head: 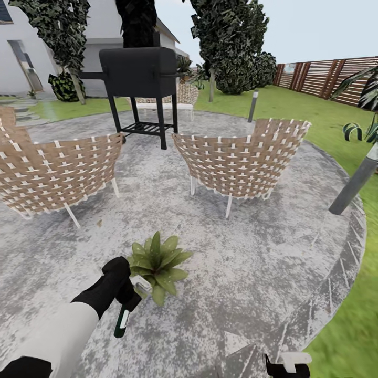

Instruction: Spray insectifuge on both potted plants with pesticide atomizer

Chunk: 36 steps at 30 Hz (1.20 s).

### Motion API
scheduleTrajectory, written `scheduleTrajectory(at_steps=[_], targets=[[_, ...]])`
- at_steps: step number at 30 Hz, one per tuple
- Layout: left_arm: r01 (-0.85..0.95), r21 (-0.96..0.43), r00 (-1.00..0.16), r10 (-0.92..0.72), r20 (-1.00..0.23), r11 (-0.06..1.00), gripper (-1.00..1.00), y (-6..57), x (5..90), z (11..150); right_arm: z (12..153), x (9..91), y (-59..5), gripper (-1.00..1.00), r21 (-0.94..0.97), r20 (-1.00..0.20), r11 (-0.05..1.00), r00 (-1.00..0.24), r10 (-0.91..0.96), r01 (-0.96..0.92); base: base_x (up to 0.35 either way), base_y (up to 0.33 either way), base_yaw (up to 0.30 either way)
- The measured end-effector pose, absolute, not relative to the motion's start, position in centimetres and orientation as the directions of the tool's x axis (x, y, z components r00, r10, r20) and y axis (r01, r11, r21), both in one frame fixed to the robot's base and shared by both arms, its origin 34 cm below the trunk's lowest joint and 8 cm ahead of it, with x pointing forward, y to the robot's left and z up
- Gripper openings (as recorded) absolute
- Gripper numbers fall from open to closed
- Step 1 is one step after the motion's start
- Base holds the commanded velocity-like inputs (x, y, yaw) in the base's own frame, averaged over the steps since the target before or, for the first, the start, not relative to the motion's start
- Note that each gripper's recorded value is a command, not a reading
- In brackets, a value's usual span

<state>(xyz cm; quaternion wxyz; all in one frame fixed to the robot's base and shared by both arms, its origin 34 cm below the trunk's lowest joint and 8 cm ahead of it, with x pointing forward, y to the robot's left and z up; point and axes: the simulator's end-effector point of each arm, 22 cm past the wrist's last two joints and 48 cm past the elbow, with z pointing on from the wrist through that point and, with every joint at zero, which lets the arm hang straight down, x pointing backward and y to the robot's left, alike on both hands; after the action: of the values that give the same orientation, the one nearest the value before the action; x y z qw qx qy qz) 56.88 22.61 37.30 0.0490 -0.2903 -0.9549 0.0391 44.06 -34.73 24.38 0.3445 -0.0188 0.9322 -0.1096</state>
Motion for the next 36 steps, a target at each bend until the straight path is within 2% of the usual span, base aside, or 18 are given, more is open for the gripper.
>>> scheduleTrajectory(at_steps=[8,14,22,29,36], targets=[[0.539,-0.106,-0.829,0.548,0.106,0.836,-1.00,23.7,55.5,36.4,24.4,44.0,-34.7,1.00,-0.216,-0.638,0.976,-0.762,-0.110,0.040,0.001,-0.058,-0.002],[0.511,-0.132,-0.826,0.527,0.200,0.850,-1.00,26.0,50.4,33.6,24.3,44.0,-34.7,1.00,-0.217,-0.637,0.975,-0.762,-0.111,0.039,0.000,0.000,0.000],[0.490,-0.083,-0.865,0.496,0.076,0.868,-1.00,22.6,54.1,34.7,24.3,44.0,-34.6,1.00,-0.215,-0.638,0.976,-0.762,-0.110,0.039,0.000,0.000,0.000],[0.409,-0.060,-0.905,0.413,0.100,0.911,-1.00,27.2,52.6,33.6,24.3,44.0,-34.6,1.00,-0.215,-0.638,0.976,-0.762,-0.111,0.038,0.000,0.000,0.000],[0.436,-0.125,-0.892,0.446,0.071,0.891,-1.00,22.4,51.9,33.1,24.3,44.0,-34.5,1.00,-0.214,-0.638,0.976,-0.762,-0.110,0.039,0.000,0.000,0.000]])
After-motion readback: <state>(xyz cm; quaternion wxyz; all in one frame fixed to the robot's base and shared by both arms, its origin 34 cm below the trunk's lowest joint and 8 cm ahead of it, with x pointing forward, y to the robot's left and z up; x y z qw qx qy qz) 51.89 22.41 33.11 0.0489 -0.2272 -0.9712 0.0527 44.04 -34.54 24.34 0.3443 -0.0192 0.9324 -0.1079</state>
